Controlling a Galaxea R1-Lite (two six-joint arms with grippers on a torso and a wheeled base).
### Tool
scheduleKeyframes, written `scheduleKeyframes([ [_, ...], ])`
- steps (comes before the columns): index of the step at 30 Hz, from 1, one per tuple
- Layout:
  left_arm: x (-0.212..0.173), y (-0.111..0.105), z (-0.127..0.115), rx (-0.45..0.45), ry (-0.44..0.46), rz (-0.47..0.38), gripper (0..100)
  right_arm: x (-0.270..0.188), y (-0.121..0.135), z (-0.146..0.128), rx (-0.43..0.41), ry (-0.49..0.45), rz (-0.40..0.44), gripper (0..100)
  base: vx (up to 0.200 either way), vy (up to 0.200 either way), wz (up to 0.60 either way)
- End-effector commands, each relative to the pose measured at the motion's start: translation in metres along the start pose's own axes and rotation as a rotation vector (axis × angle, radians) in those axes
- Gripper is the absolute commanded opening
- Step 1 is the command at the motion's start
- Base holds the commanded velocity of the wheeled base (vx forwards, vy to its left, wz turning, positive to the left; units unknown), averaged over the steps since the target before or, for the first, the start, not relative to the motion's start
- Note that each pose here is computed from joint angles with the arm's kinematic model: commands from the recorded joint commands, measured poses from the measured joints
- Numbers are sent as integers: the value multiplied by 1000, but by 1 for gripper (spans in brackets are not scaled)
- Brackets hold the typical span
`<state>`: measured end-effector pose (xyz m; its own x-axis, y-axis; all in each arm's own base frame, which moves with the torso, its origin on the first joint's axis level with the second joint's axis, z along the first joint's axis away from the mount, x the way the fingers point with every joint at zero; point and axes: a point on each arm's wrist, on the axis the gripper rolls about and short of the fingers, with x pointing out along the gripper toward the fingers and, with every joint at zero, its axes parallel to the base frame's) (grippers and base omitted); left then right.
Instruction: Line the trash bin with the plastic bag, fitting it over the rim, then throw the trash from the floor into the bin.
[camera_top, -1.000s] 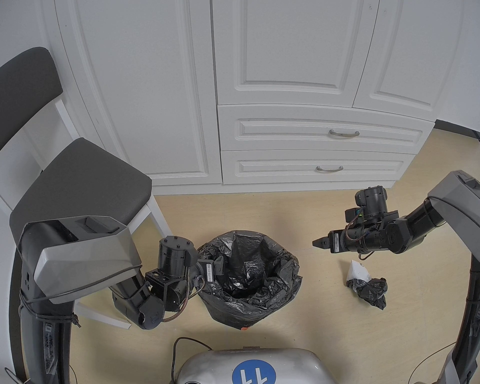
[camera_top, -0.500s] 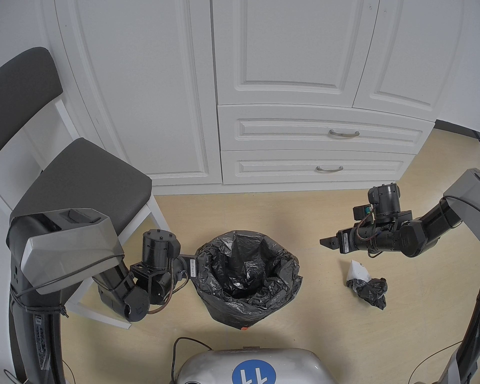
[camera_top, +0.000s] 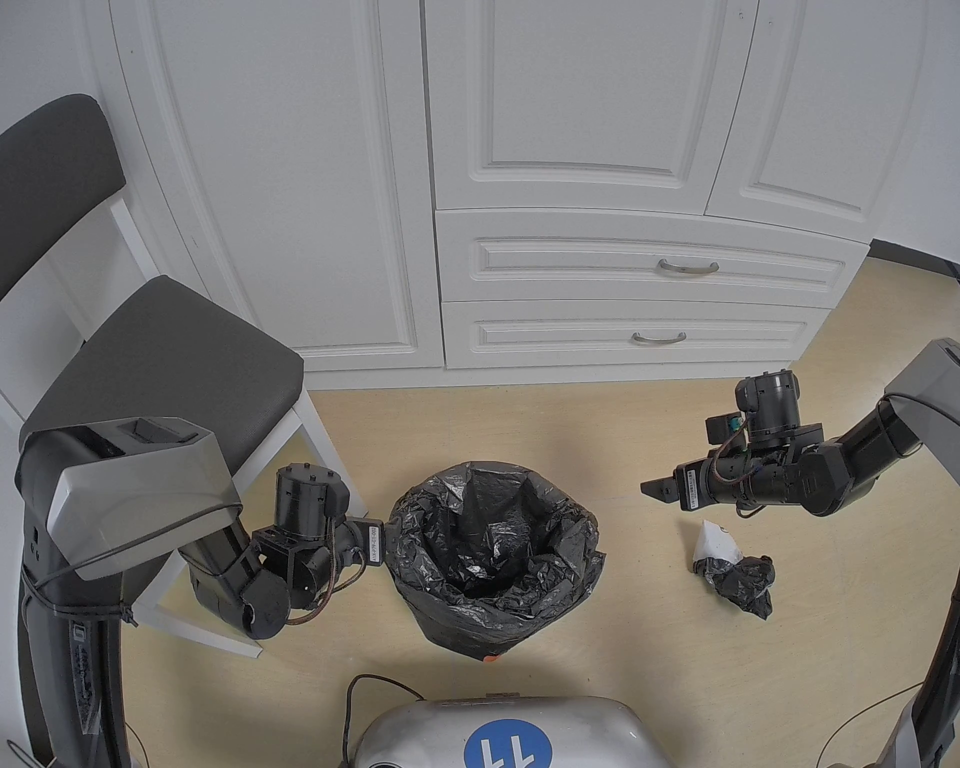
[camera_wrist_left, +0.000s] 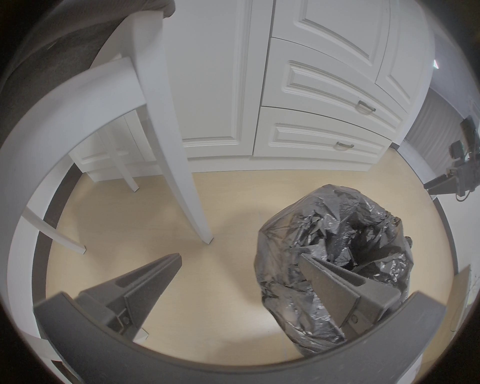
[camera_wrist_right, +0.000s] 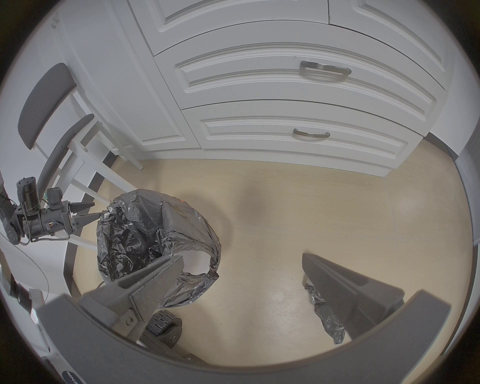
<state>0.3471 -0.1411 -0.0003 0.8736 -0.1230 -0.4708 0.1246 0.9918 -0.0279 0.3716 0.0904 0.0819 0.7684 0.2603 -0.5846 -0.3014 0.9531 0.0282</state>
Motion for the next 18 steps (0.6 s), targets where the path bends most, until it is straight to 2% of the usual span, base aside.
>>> scheduleKeyframes([
  [1, 7, 5, -8, 1, 23, 17, 100, 2, 0, -1, 0, 6, 1, 100, 0, 0, 0],
  [5, 12, 8, -12, 3, 32, 23, 100, 2, 0, -1, 0, 6, 1, 100, 0, 0, 0],
  [18, 47, 6, -47, 1, 97, 16, 100, 1, -2, -2, 1, 5, -1, 100, 0, 0, 0],
])
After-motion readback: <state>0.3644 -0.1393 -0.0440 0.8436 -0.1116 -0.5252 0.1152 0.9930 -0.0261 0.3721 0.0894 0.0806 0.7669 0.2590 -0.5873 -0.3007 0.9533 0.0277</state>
